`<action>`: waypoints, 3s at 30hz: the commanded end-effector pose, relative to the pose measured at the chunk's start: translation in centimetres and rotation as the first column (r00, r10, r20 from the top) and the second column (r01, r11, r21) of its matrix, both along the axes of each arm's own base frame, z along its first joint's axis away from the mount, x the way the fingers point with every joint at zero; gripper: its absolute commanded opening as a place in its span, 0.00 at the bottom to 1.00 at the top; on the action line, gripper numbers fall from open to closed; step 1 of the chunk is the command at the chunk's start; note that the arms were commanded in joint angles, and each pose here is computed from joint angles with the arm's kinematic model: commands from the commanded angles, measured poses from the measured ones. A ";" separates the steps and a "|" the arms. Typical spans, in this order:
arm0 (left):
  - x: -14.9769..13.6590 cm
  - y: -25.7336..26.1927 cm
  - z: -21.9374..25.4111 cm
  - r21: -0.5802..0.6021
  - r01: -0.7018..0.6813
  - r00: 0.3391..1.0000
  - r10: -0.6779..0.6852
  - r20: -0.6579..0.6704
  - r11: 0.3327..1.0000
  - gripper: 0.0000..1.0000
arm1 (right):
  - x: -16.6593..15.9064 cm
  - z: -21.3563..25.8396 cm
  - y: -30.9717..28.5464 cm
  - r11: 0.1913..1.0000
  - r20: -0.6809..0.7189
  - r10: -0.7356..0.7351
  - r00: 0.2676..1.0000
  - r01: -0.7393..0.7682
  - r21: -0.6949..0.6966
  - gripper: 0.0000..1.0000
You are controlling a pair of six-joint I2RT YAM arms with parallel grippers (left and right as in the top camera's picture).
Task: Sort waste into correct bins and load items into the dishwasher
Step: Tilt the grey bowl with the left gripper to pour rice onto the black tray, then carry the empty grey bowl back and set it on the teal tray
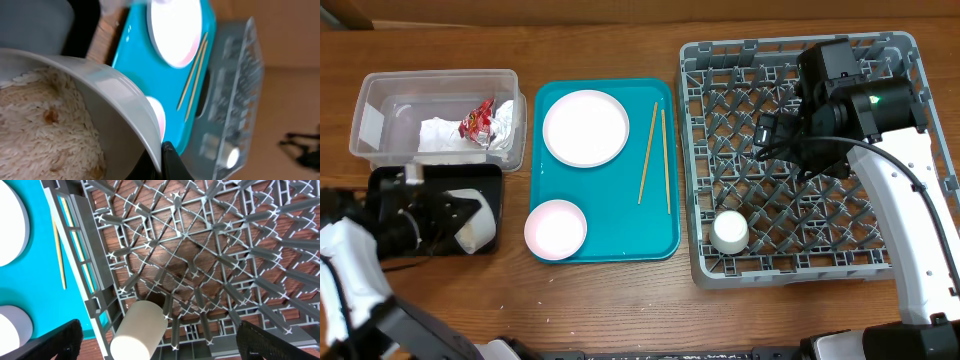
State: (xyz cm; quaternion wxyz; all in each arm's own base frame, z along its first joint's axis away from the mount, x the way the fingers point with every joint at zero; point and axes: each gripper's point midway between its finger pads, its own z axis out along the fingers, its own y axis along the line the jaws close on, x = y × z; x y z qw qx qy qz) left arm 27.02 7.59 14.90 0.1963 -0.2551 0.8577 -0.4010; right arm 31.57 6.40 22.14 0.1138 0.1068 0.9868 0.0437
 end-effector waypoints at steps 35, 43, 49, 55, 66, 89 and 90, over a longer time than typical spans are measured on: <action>2.4 6.7 4.2 -0.538 -0.166 0.874 0.376 0.307 0.826 0.04 | -0.2 0.9 -0.1 1.000 0.014 0.006 1.000 -0.006 0.002 0.99; 2.3 7.1 4.2 -0.620 -0.219 0.889 0.417 0.192 0.753 0.04 | -0.2 0.9 -0.1 1.000 0.014 0.006 1.000 -0.006 0.002 0.99; 2.2 7.3 4.2 -0.659 -0.248 0.893 0.431 0.129 0.710 0.04 | -0.2 0.9 -0.1 1.000 0.014 0.006 1.000 -0.006 0.002 0.99; 2.2 7.2 4.3 -0.659 -0.248 0.893 0.431 0.129 0.711 0.04 | -0.2 0.9 -0.1 1.000 0.014 0.007 1.000 -0.007 0.002 0.99; 1.8 6.5 6.7 -0.542 -0.180 0.869 0.391 0.302 0.821 0.04 | -0.2 0.9 -0.1 1.000 0.015 0.014 1.000 -0.014 0.000 0.99; 3.0 -9.7 14.1 0.470 0.180 0.925 -0.311 0.217 0.864 0.04 | 0.0 0.9 0.0 1.000 0.022 0.014 1.000 -0.014 0.002 1.00; 3.5 -11.0 13.5 0.499 0.205 0.923 -0.336 0.188 0.842 0.04 | 0.0 0.9 0.0 1.000 0.022 0.014 1.000 -0.014 0.002 1.00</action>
